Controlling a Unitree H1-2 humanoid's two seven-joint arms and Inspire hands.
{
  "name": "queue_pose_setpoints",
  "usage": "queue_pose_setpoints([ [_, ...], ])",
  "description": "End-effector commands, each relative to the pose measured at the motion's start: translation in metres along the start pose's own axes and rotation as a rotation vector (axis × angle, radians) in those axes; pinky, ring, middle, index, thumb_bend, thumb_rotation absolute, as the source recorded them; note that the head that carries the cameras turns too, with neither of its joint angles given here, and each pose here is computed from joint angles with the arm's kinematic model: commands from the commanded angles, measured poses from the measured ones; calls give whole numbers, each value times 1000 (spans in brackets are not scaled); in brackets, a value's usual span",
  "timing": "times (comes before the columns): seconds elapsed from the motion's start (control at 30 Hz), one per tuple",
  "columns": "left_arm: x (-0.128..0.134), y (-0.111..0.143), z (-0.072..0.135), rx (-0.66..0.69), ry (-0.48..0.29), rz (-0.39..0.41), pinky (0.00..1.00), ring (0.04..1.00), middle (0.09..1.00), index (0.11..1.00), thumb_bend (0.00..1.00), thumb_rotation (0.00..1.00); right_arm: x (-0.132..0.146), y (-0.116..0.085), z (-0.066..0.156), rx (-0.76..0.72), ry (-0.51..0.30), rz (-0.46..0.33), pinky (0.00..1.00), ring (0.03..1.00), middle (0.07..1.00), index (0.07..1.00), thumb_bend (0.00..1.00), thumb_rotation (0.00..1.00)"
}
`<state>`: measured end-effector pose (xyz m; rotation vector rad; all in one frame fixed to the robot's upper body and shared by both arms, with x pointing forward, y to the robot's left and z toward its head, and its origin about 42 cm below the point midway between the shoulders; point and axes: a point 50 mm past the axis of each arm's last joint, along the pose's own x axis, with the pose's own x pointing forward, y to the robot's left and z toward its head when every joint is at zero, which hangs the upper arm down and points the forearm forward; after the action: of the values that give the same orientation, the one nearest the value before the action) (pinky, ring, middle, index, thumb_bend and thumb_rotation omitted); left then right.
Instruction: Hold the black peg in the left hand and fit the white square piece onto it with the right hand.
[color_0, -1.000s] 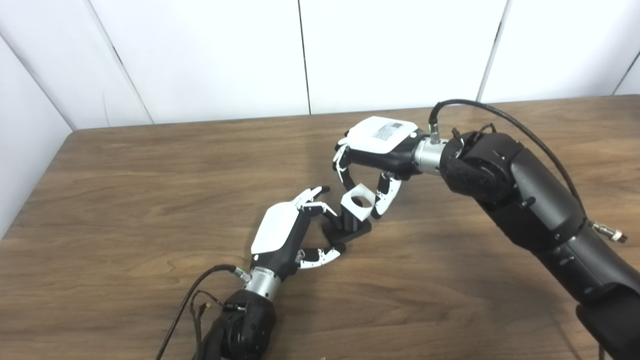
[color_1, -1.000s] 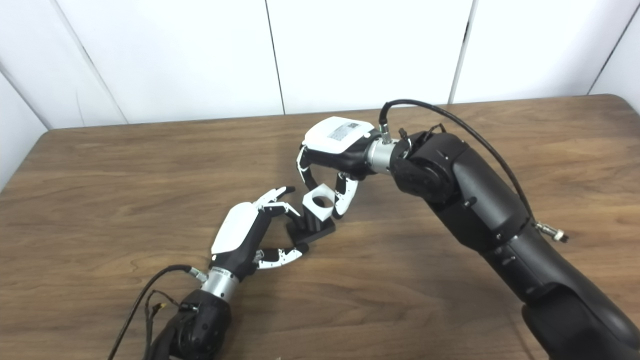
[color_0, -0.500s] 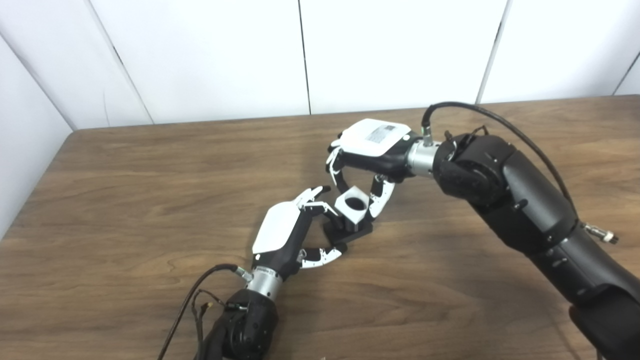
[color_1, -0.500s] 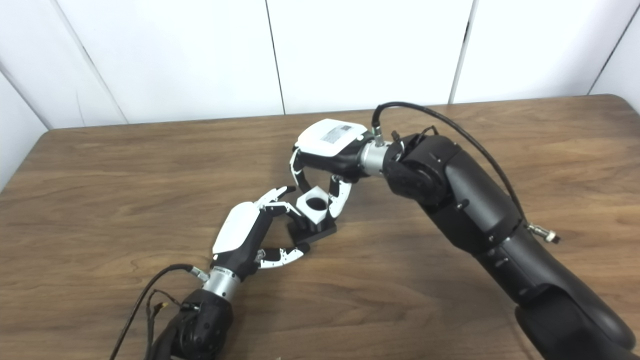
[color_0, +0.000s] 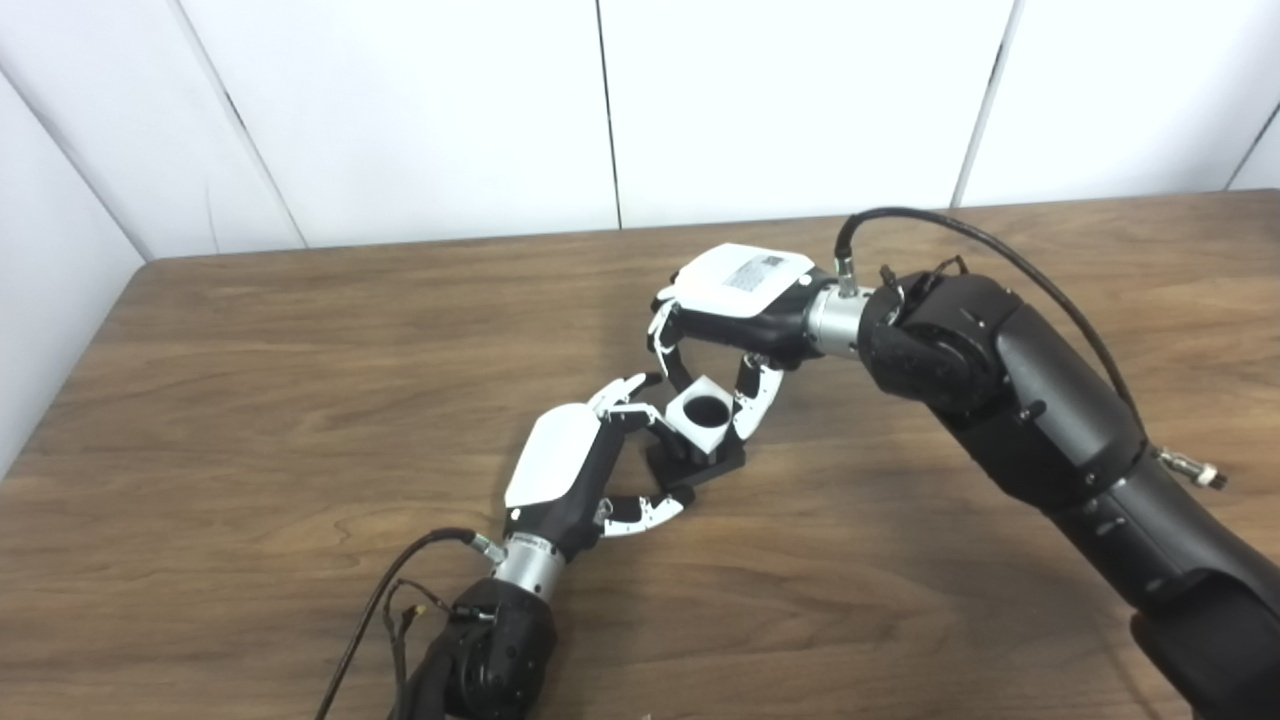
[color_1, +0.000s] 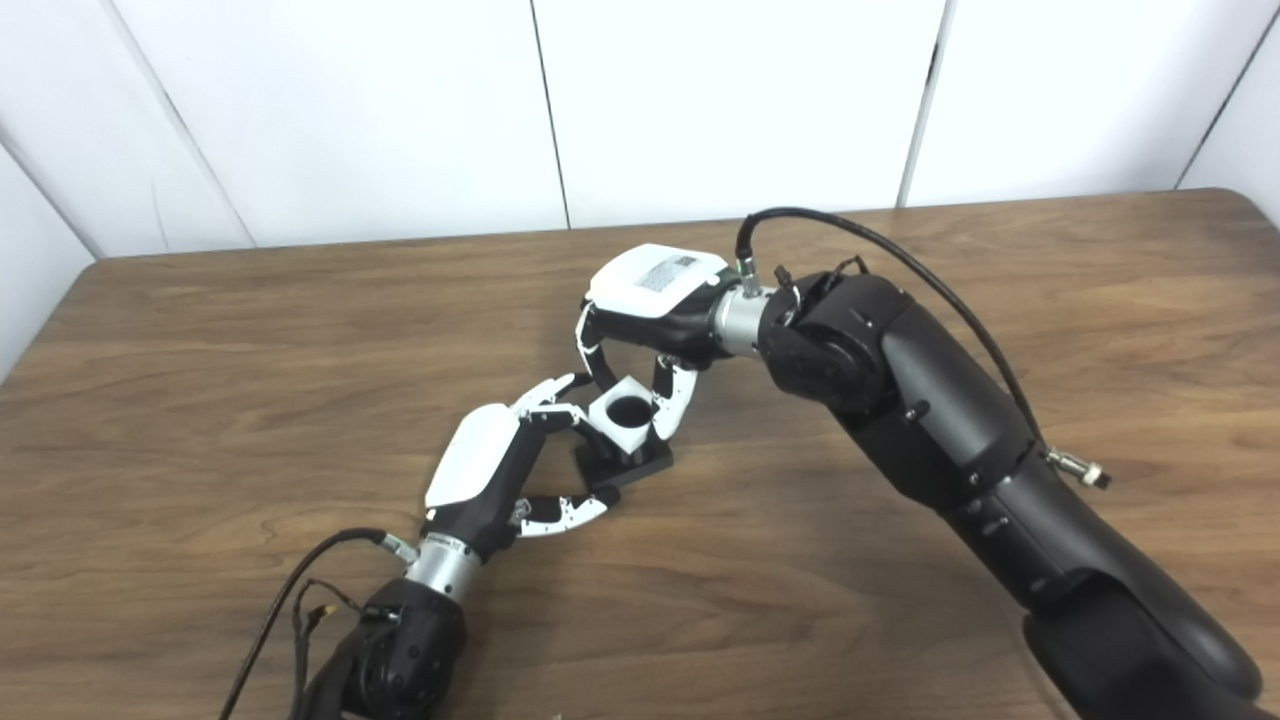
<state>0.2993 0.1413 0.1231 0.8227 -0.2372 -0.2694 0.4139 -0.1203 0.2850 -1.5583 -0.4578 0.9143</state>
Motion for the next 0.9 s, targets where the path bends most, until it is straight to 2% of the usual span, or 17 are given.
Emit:
queue_pose_setpoints([
  [0.0, 7, 7, 6, 16, -34, 19, 863, 926, 914, 489, 524, 66, 0, -21, 0, -54, -4, -47, 950, 907, 791, 476, 520, 141],
  [0.07, 7, 7, 6, 17, -31, 19, 869, 929, 915, 489, 524, 67, -1, -18, -2, -60, 15, -30, 946, 905, 791, 478, 520, 143],
  [0.13, 7, 8, 5, 22, -28, 19, 870, 929, 914, 489, 524, 67, -2, -17, -6, -72, 59, 33, 960, 924, 826, 489, 517, 154],
  [0.17, 7, 8, 5, 25, -28, 19, 870, 929, 914, 489, 524, 67, -3, -16, -8, -78, 86, 80, 969, 940, 850, 541, 582, 200],
  [0.2, 7, 9, 5, 27, -28, 18, 870, 929, 914, 489, 524, 67, -4, -16, -10, -83, 105, 117, 971, 955, 874, 645, 722, 292],
  [0.23, 7, 9, 5, 27, -28, 17, 869, 928, 914, 489, 524, 67, -5, -16, -12, -84, 117, 144, 964, 962, 890, 709, 810, 348],
  [0.3, 7, 10, 4, 20, -30, 20, 878, 931, 917, 489, 524, 67, -7, -15, -17, -82, 137, 185, 919, 966, 920, 832, 954, 431],
  [0.33, 7, 10, 4, 22, -30, 22, 878, 931, 916, 489, 524, 67, -8, -14, -19, -80, 146, 198, 913, 968, 929, 865, 978, 451],
  [0.53, 8, 11, 3, 36, -31, 21, 874, 930, 918, 489, 524, 69, -16, -10, -29, -53, 187, 203, 942, 982, 962, 986, 1000, 508],
  [0.67, 8, 12, 2, 32, -35, 26, 871, 927, 915, 489, 524, 68, -24, -7, -37, -22, 208, 170, 957, 980, 965, 1000, 1000, 501],
  [0.83, 7, 13, 1, 24, -29, 27, 859, 928, 915, 489, 524, 67, -41, 2, -50, 58, 219, 90, 891, 958, 956, 1000, 1000, 502],
  [0.87, 7, 14, 1, 25, -28, 27, 859, 928, 915, 489, 524, 67, -47, 6, -54, 92, 230, 50, 877, 950, 951, 1000, 1000, 505],
])
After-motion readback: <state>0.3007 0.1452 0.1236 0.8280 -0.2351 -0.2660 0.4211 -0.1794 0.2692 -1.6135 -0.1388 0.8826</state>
